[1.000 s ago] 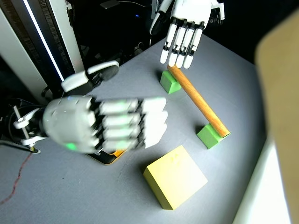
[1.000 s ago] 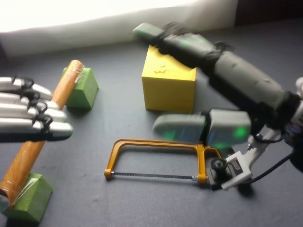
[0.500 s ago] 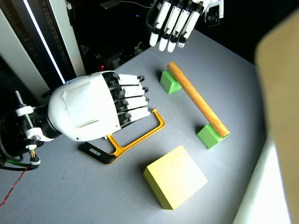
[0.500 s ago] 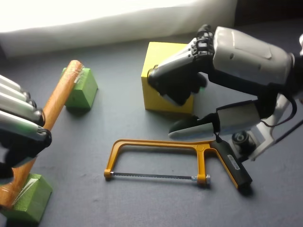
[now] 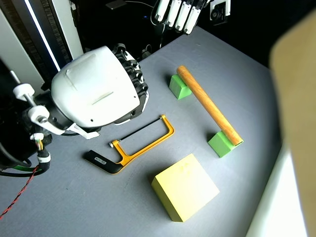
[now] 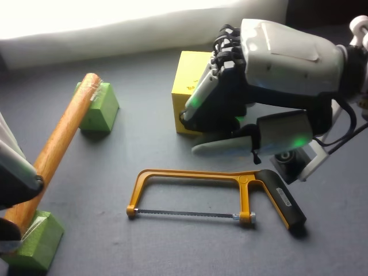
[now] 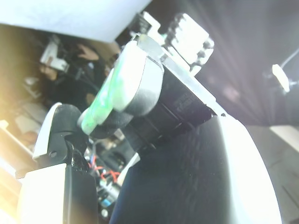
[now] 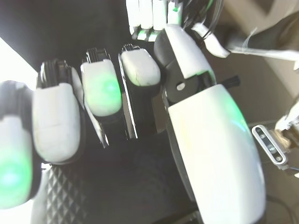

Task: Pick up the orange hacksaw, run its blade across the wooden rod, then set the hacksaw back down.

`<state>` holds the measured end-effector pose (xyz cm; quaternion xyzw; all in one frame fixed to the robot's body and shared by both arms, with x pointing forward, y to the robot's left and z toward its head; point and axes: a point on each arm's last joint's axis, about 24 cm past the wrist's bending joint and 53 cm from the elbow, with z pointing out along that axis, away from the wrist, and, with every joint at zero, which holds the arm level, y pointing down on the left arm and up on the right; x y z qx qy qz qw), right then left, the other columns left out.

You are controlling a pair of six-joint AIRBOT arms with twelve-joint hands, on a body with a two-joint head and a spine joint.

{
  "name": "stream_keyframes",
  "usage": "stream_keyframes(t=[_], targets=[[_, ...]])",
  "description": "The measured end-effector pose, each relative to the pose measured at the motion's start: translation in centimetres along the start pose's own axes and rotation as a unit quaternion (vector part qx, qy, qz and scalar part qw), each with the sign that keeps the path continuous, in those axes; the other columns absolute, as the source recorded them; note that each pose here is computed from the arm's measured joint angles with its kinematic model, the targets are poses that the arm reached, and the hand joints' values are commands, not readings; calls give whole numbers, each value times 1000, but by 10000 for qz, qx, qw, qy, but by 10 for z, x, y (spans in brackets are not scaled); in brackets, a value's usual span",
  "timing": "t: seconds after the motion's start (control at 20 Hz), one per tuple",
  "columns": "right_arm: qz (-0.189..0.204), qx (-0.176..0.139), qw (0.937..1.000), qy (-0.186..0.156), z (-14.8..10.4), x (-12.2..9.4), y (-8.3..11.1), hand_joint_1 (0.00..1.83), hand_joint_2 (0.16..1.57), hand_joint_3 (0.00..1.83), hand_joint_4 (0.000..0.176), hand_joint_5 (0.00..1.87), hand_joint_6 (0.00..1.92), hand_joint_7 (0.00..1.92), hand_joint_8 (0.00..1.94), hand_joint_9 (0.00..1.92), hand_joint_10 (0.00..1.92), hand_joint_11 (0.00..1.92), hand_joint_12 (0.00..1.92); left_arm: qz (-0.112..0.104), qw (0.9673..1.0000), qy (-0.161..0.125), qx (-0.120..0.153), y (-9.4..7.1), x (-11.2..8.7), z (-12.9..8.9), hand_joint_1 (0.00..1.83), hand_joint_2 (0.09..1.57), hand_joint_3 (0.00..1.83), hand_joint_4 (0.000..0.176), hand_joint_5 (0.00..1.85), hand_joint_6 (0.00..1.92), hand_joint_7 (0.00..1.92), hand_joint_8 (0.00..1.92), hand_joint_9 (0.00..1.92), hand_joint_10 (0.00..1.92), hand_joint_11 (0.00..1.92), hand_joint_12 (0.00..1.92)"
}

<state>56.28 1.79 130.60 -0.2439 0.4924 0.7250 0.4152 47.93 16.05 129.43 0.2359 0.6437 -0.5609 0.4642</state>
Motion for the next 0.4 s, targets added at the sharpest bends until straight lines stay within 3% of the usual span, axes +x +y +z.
stream_keyframes(t=[0.15, 0.4], targets=[[-166, -41, 9997, 196, 3, 1, 0, 618, 1359, 4, 0, 1201, 1921, 1351, 1941, 1518, 1921, 1688, 1921, -3, 10000, 15, 36, -2, 2, 1, 735, 1342, 6, 0, 1359, 1921, 1373, 1921, 1468, 1921, 1543, 1921], [-207, -116, 9984, 504, 10, -1, 0, 655, 1360, 3, 0, 1184, 1921, 1338, 1941, 1490, 1921, 1668, 1921, 71, 9999, -28, -72, 8, -6, -5, 733, 1345, 3, 0, 1288, 1921, 1327, 1921, 1413, 1921, 1481, 1921]])
